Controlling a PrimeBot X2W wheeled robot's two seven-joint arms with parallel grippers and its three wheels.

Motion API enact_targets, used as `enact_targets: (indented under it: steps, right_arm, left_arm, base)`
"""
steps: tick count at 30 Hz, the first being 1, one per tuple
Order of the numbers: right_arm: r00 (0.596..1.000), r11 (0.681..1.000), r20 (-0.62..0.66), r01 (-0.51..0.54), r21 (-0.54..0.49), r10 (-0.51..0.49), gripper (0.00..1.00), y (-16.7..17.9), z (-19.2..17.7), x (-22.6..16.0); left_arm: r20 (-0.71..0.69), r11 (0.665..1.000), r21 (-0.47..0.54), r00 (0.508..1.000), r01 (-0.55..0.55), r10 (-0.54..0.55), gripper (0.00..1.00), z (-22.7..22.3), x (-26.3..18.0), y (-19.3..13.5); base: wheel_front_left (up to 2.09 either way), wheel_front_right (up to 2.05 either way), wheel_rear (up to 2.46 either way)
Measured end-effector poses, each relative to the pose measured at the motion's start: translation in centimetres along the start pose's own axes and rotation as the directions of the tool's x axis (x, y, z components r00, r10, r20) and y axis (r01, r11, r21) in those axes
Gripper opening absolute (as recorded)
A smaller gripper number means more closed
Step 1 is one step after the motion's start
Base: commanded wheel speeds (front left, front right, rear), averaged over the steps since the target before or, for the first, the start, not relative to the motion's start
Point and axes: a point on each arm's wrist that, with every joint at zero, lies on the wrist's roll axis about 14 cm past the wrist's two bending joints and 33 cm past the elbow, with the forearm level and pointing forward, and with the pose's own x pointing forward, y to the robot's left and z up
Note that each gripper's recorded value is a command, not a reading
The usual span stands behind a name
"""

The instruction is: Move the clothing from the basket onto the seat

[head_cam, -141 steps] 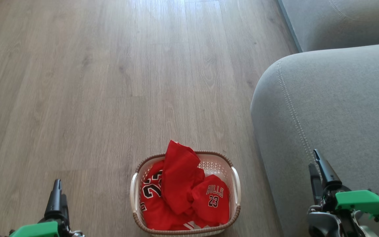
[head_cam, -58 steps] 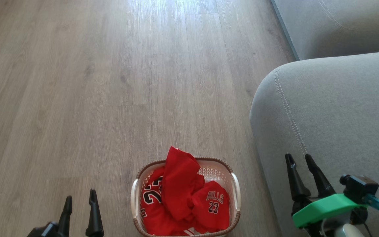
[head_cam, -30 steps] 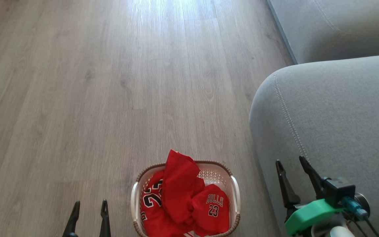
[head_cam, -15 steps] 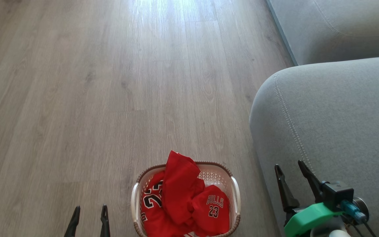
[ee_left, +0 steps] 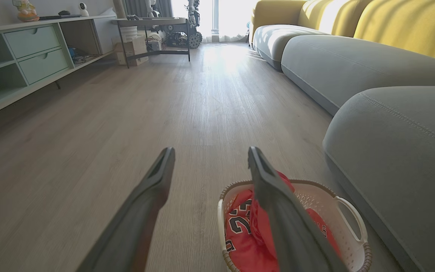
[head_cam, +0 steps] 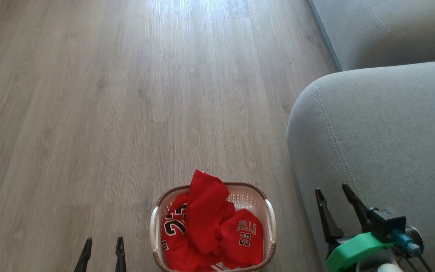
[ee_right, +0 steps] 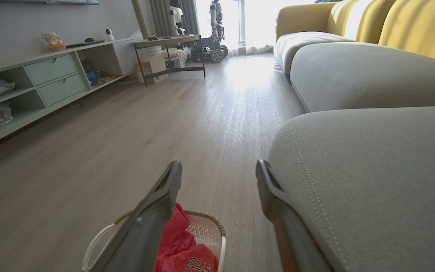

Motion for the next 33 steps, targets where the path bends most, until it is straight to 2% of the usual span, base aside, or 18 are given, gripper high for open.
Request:
enact_targets:
  steps: [4,10,15,20,27,33]
  right_arm:
    - [1.0,1.0,-0.01,0.004,0.0,-0.004,1.0,-0.1,-0.3,0.1]
    - [0.999,1.0,-0.033,0.011,-0.013,-0.012,1.0,-0.5,-1.0,0.5]
    - [0.999,0.999,-0.026,0.03,-0.036,-0.031,1.0,-1.5,-0.7,2.1]
    - [0.999,0.997,0.028,0.036,-0.067,-0.035,1.0,-2.5,0.8,5.8]
    - [0.998,0.995,0.044,0.051,-0.09,-0.047,1.0,-3.9,0.4,10.0]
    - [0.997,0.993,0.049,0.062,-0.102,-0.057,1.0,-5.0,-0.4,12.2]
  left_arm:
    - [-0.017,1.0,0.0,1.0,0.003,-0.003,1.0,-0.5,0.1,-0.1]
    - [-0.068,0.997,0.016,0.995,0.078,-0.077,1.0,-1.9,1.1,-2.0]
    - [-0.089,0.987,0.04,0.985,0.153,-0.149,1.0,-2.4,4.1,-3.9]
    - [-0.131,0.978,0.052,0.972,0.204,-0.195,1.0,-3.7,8.4,-5.2]
    - [-0.276,0.969,0.04,0.935,0.243,-0.223,1.0,-9.3,12.5,-6.1]
    - [-0.386,0.958,0.017,0.886,0.287,-0.258,1.0,-14.1,14.4,-7.4]
  base:
    - [0.0,0.0,0.0]
    - [0.0,0.0,0.0]
    - [0.0,0.0,0.0]
    - [0.0,0.0,0.0]
    - [0.0,0.0,0.0]
    - [0.0,0.0,0.0]
